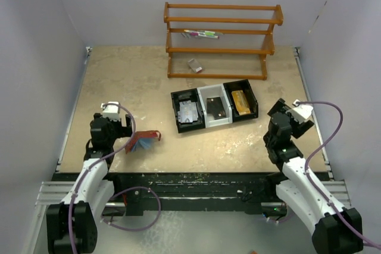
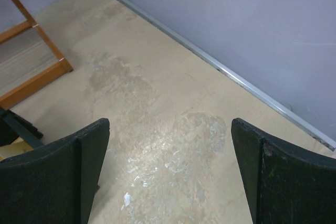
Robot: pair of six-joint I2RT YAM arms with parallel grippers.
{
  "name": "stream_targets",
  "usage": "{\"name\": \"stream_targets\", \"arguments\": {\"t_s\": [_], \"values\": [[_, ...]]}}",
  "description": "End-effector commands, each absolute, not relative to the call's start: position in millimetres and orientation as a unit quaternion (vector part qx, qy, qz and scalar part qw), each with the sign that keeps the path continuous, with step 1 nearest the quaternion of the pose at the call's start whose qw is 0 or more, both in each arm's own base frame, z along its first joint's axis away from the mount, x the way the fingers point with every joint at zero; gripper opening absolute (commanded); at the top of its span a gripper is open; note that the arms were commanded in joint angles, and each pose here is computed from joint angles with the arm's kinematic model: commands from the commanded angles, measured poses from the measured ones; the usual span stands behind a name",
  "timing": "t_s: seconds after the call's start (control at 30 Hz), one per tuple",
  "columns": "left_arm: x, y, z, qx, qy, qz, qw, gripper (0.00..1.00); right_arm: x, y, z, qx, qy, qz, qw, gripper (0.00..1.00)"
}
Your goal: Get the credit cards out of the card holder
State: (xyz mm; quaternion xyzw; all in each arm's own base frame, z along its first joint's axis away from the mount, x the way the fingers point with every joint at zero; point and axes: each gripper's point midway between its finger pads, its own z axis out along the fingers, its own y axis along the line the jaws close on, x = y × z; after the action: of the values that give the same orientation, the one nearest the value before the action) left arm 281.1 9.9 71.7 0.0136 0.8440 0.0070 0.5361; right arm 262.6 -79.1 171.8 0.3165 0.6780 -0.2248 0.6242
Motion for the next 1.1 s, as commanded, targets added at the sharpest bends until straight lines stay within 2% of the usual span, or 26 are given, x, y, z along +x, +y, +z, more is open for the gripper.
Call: {"name": "stream_targets", "arguments": {"t_s": [0.0, 0.17, 0.47, 0.73, 0.97, 1.07], "values": [[294, 19, 104, -0.015, 0.805, 0.022, 0.592, 0.99, 267, -66, 183, 0.257, 0.695, -0.189, 0.644, 1.0], [292, 20, 103, -0.016, 0.805, 0.025, 0.593, 0.99, 259, -35, 213, 0.142, 0.648, -0.101, 0.741, 1.0], [272, 3, 108, 0.028, 0.762, 0.003, 0.647, 0.99, 251, -45, 180, 0.189, 0.688, -0.116, 0.691, 1.0], [271, 0, 108, 0.039, 0.761, -0.002, 0.647, 0.99, 274, -19, 148, 0.103, 0.72, -0.095, 0.679, 0.99], [273, -3, 107, 0.049, 0.763, -0.007, 0.645, 0.99, 268, -19, 152, 0.104, 0.704, -0.083, 0.698, 1.0], [272, -3, 107, 0.049, 0.762, -0.007, 0.646, 0.99, 268, 4, 152, 0.026, 0.702, -0.051, 0.709, 1.0]]}}
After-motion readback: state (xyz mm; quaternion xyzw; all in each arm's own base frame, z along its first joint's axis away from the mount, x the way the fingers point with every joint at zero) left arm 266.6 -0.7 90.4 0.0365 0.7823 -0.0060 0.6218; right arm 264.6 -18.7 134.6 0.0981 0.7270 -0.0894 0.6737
